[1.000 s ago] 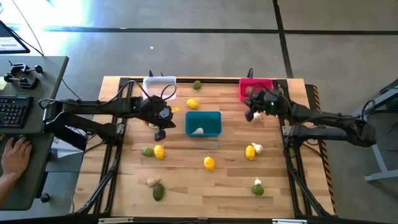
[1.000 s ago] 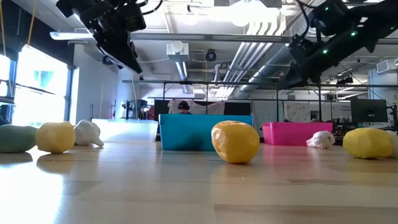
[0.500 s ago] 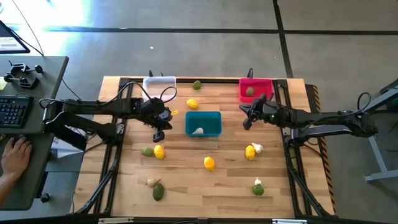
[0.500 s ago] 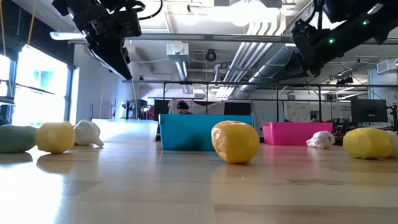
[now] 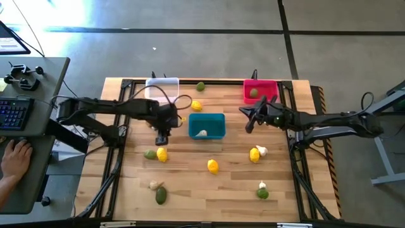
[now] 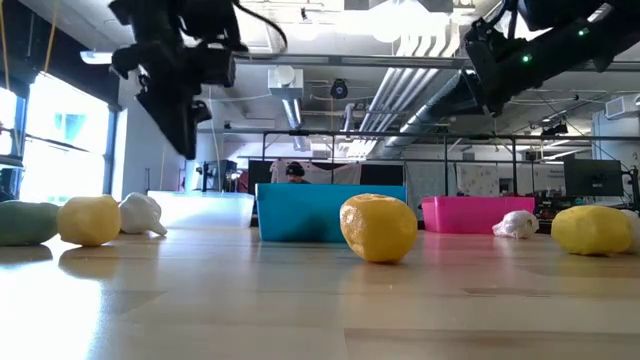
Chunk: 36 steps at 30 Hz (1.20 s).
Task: Sort produce into baskets
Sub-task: Put the garlic into the blue bin
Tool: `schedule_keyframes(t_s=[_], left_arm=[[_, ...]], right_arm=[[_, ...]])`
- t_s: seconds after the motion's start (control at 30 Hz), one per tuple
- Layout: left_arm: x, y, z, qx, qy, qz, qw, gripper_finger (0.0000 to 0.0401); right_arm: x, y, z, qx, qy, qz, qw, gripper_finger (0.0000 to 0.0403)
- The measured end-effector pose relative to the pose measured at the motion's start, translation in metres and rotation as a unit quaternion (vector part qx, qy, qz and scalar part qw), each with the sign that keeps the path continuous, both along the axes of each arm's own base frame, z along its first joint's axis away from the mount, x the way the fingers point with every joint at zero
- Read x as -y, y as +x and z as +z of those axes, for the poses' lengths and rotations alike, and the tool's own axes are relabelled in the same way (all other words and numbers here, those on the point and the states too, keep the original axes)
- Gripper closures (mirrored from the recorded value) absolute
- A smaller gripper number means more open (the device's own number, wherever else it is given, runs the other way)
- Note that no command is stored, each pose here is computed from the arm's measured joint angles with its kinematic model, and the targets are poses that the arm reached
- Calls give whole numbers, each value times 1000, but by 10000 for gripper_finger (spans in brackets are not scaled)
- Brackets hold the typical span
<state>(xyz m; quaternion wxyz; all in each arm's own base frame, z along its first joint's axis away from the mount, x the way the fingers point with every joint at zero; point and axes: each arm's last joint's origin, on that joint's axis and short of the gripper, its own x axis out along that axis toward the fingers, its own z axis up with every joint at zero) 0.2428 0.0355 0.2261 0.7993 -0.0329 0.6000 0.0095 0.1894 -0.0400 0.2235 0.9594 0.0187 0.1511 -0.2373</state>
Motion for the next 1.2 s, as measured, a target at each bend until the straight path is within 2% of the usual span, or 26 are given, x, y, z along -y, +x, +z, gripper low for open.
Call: schedule_keyframes(t_s=[0.23,0.4,0.63,0.77,0.9,1.2], left_arm=[[-3,16,-16,-83,7,-34,996,241],[-5,23,-22,-96,23,-58,993,220],[-5,24,-23,-94,27,-76,992,192],[-6,27,-29,-100,23,-76,992,178],[-5,30,-41,-134,22,-91,987,174],[-12,33,-69,-227,102,-111,962,174]], right_arm=[[5,18,-5,17,-24,43,999,403],[14,26,-11,20,-36,37,998,403],[28,36,-10,68,-61,45,995,403],[34,41,-17,65,-60,37,995,403],[38,46,-29,45,-54,27,997,403],[40,52,-37,38,-75,32,996,403]])
